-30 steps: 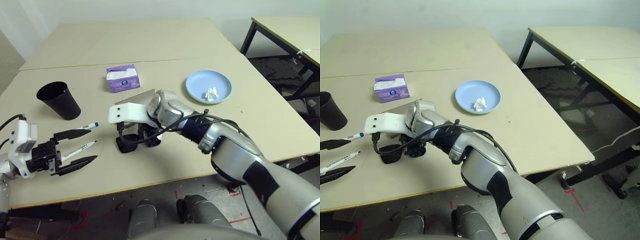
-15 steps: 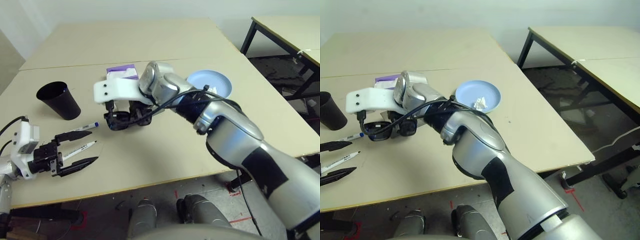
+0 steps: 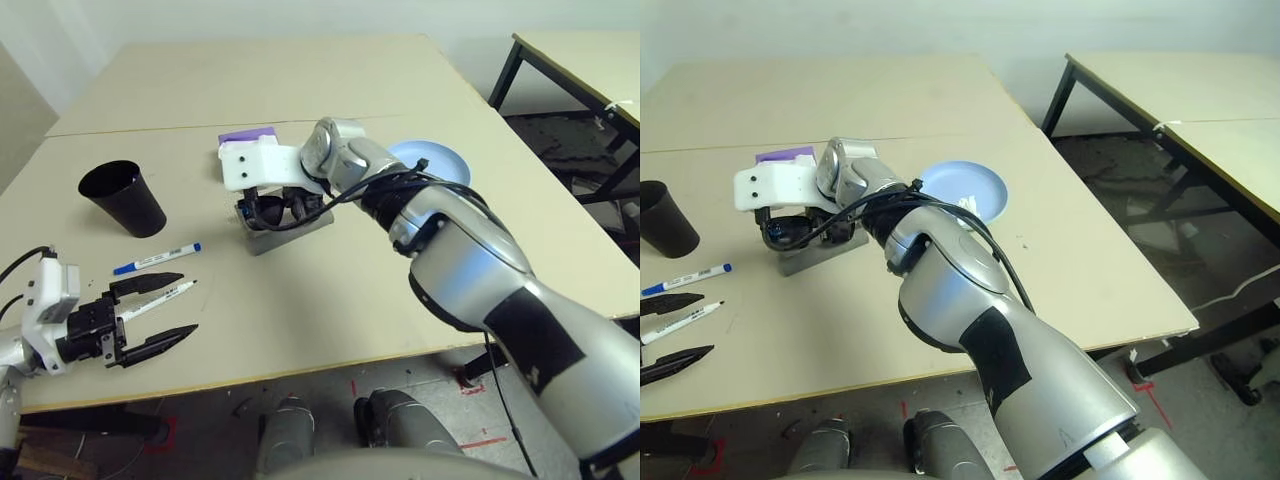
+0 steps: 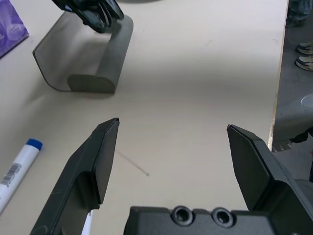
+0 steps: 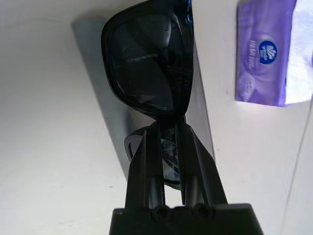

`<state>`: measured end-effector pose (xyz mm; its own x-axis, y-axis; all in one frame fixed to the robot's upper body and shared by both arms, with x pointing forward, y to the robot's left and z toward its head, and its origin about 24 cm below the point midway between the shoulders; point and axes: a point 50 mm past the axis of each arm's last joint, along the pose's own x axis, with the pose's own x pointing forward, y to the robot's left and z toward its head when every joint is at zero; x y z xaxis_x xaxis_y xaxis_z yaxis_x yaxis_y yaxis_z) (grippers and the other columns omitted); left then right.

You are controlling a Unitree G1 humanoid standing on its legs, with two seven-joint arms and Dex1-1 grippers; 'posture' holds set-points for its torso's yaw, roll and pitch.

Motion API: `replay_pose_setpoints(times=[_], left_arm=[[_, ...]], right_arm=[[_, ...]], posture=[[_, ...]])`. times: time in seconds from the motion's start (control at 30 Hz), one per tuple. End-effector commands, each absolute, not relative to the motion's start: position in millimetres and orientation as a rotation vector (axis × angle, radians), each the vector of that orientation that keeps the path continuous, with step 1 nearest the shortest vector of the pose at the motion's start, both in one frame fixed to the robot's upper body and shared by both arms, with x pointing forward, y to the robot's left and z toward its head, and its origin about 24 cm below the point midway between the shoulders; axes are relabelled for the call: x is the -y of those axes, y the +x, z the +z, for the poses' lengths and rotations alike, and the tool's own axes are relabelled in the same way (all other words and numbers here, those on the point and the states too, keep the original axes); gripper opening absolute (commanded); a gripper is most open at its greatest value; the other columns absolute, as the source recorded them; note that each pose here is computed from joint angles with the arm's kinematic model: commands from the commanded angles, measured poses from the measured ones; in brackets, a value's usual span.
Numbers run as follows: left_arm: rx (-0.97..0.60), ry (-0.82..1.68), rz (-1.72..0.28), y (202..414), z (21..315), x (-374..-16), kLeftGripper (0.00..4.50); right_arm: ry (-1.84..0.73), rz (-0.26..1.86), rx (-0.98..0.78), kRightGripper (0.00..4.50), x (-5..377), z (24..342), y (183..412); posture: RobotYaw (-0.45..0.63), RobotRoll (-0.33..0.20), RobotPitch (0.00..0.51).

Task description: Organize and tidy the items on the table.

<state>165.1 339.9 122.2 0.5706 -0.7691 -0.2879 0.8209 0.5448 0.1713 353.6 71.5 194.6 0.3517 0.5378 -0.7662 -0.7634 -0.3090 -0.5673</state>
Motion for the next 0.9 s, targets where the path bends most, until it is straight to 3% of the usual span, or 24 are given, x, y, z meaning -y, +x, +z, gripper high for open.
replay_pose_setpoints(times=[0.03, 0.33, 0.9], left_arm=[[-0.170, 0.297, -0.950, 165, 123, -336, 4.50], [-0.165, 0.295, -0.930, 166, 124, -337, 4.50], [-0.180, 0.283, -0.806, 160, 125, -353, 4.50]], right_arm=[[-1.374, 1.373, -0.093, 0.11, -110, 198, 330], [-1.335, 1.357, -0.057, 0.11, -110, 190, 331], [-1.304, 1.410, -0.165, 0.11, -103, 165, 330]], posture=[[0.12, 0.000, 0.085], [0.13, 0.000, 0.090], [0.15, 0.000, 0.100]])
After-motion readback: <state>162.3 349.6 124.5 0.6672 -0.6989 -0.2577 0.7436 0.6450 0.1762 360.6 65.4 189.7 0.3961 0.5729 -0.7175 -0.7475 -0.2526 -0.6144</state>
